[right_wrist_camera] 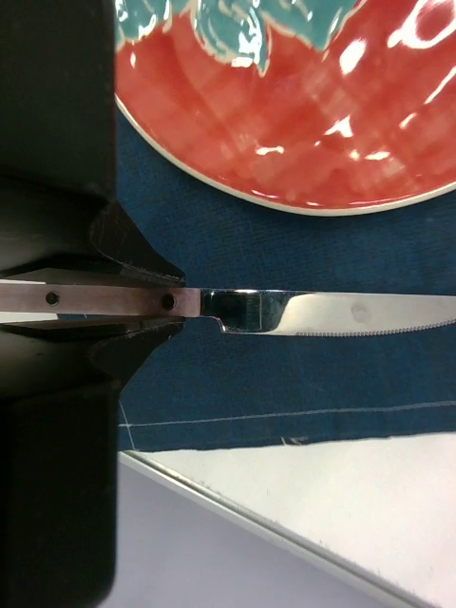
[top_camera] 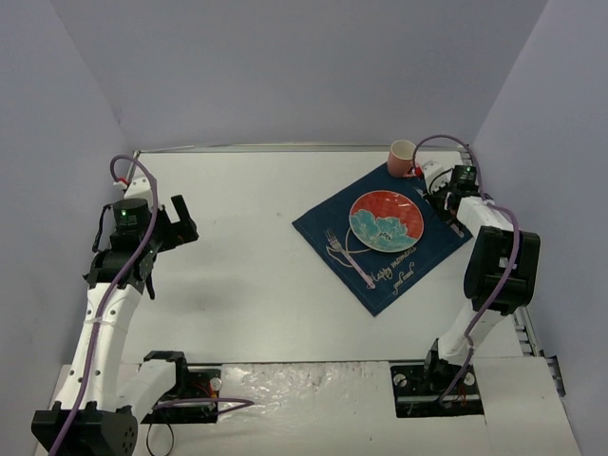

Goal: Set the dinner table for one person

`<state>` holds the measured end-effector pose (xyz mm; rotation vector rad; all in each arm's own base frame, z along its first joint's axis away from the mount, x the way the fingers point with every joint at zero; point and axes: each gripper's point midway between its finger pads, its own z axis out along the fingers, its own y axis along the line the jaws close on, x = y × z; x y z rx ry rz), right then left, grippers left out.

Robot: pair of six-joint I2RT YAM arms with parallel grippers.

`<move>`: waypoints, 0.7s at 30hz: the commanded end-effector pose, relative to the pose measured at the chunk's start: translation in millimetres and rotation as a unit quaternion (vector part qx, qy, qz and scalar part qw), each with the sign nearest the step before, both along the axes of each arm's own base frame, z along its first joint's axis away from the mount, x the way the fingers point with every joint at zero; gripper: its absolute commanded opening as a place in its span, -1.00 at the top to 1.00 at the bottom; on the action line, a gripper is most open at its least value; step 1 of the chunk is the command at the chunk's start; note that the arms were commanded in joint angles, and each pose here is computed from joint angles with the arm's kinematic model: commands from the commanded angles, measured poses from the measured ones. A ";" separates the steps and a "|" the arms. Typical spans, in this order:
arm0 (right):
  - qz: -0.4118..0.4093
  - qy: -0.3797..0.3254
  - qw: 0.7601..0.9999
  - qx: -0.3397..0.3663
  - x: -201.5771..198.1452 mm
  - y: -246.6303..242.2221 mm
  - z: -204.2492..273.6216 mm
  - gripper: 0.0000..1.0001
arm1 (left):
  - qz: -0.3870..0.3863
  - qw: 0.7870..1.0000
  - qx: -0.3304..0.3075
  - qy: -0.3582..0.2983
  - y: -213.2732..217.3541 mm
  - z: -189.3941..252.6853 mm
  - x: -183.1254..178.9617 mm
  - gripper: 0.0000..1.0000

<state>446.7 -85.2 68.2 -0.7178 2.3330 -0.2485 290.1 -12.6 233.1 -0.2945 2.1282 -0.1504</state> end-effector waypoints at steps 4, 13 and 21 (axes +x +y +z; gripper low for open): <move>0.029 -0.052 0.998 -0.028 44.9 -21.0 11.2 1.00 | 0.017 1.000 -0.002 -0.005 11.0 2.6 11.9 -0.94; 0.043 -0.086 0.995 -0.030 69.2 -26.0 16.6 1.00 | 0.026 1.000 -0.006 0.015 16.4 -8.7 16.9 -0.94; 0.054 -0.082 0.995 -0.010 80.5 -21.3 -6.2 1.00 | 0.028 0.999 -0.006 0.022 17.6 -13.8 18.3 -0.94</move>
